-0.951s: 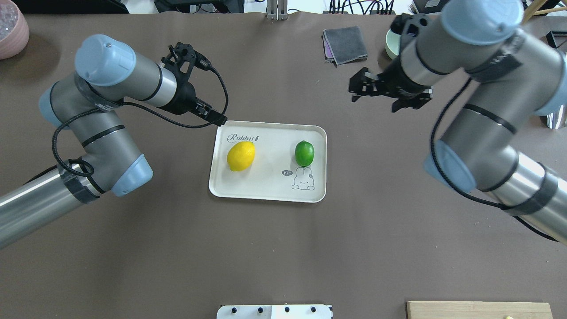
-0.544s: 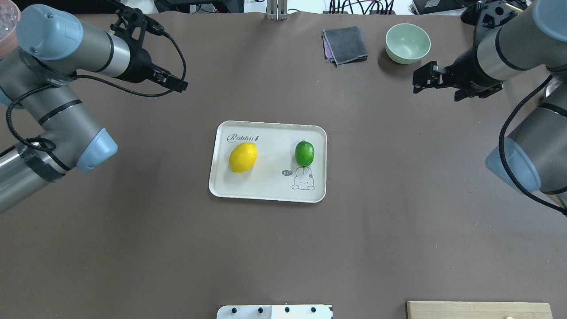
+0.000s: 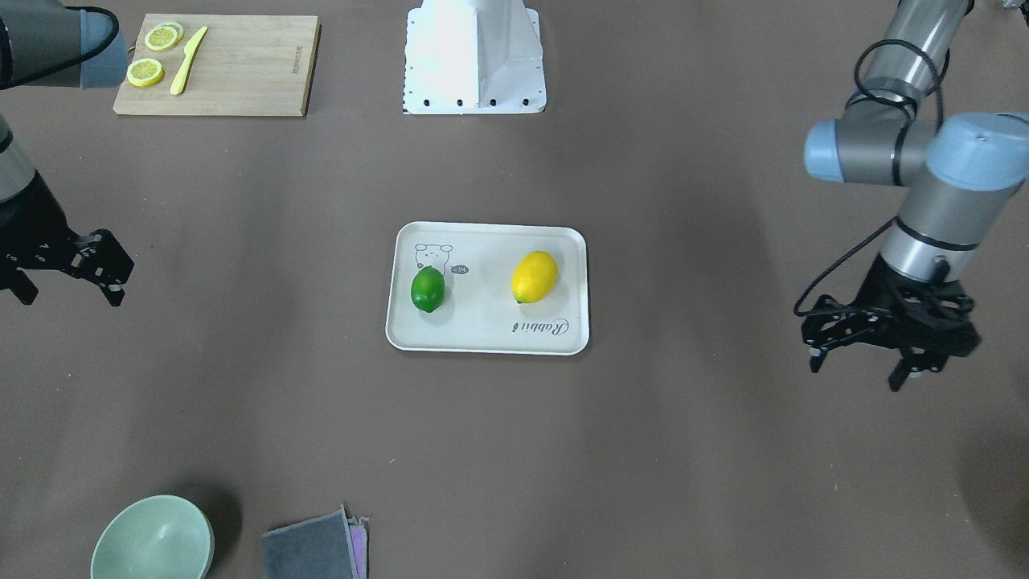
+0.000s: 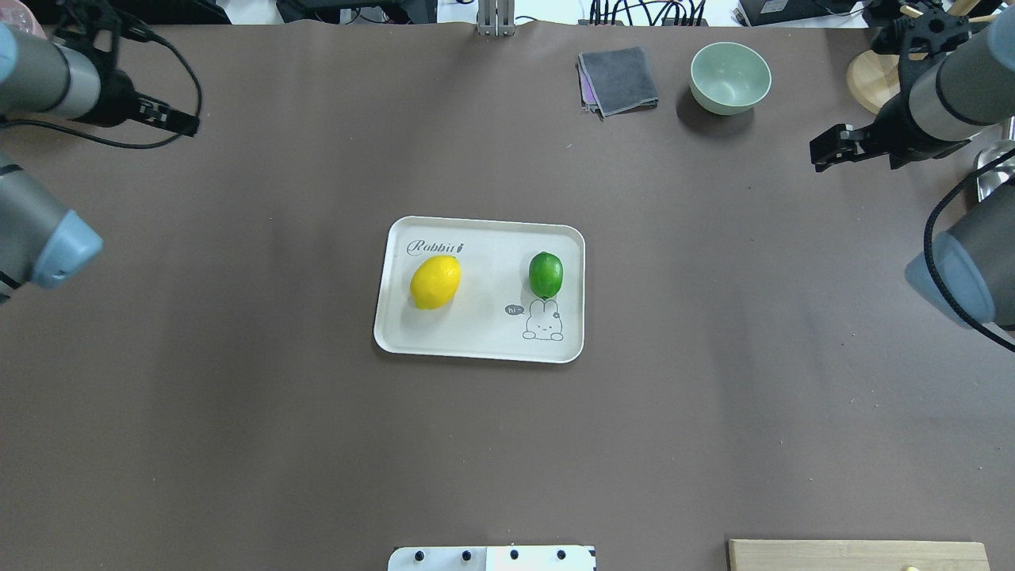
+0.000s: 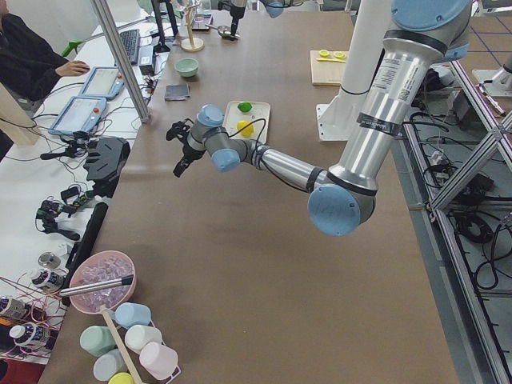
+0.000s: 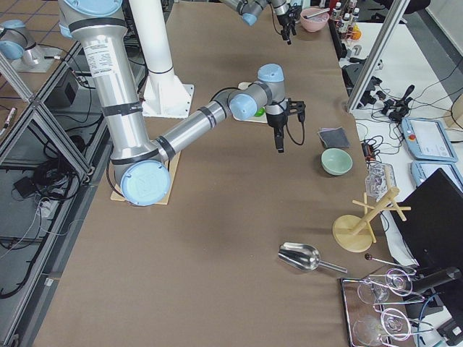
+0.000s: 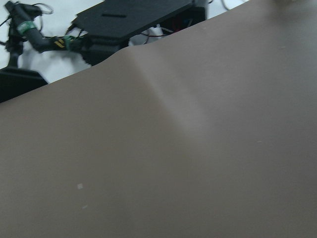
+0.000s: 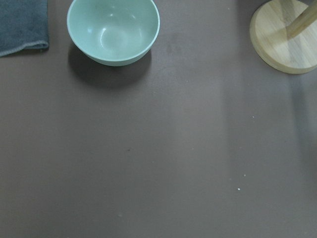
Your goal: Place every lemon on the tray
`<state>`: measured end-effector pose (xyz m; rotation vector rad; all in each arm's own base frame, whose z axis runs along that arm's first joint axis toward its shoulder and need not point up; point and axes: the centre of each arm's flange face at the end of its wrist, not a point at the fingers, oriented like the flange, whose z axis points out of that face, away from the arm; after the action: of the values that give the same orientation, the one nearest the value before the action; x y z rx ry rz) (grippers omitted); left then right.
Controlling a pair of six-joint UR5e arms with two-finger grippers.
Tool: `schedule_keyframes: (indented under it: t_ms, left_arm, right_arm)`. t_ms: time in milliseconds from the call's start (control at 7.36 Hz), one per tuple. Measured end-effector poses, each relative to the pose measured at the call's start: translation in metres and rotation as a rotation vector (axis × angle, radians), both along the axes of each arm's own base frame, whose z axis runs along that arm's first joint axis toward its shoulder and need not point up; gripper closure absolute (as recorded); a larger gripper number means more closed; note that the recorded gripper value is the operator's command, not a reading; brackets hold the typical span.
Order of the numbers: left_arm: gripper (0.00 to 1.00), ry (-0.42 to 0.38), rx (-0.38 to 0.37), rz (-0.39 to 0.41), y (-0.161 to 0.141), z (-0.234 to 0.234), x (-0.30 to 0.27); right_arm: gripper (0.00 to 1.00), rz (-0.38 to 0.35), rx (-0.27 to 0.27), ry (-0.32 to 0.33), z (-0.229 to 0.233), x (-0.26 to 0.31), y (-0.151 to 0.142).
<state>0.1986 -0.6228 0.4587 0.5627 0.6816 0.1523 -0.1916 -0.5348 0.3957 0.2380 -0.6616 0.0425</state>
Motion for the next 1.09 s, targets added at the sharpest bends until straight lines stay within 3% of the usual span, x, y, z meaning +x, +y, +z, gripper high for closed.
schedule_keyframes:
  t_ms: [272, 408, 680, 1087]
  left_arm:
    - [0.02, -0.035, -0.087, 0.034, 0.012, 0.073, -0.148]
    - [0.02, 0.008, -0.146, 0.052, 0.033, 0.103, -0.196]
    - [0.02, 0.071, -0.249, 0.056, 0.084, 0.157, -0.233]
    - [0.02, 0.086, -0.285, 0.016, 0.124, 0.172, -0.257]
  right_arm:
    - [0.0, -0.154, 0.011, -0.024, 0.052, 0.065, 0.011]
    - [0.0, -0.217, 0.013, -0.05, 0.084, 0.102, 0.025]
    - [0.0, -0.268, -0.015, -0.088, 0.149, 0.16, 0.056]
    - [0.0, -0.275, -0.057, -0.095, 0.19, 0.18, 0.078]
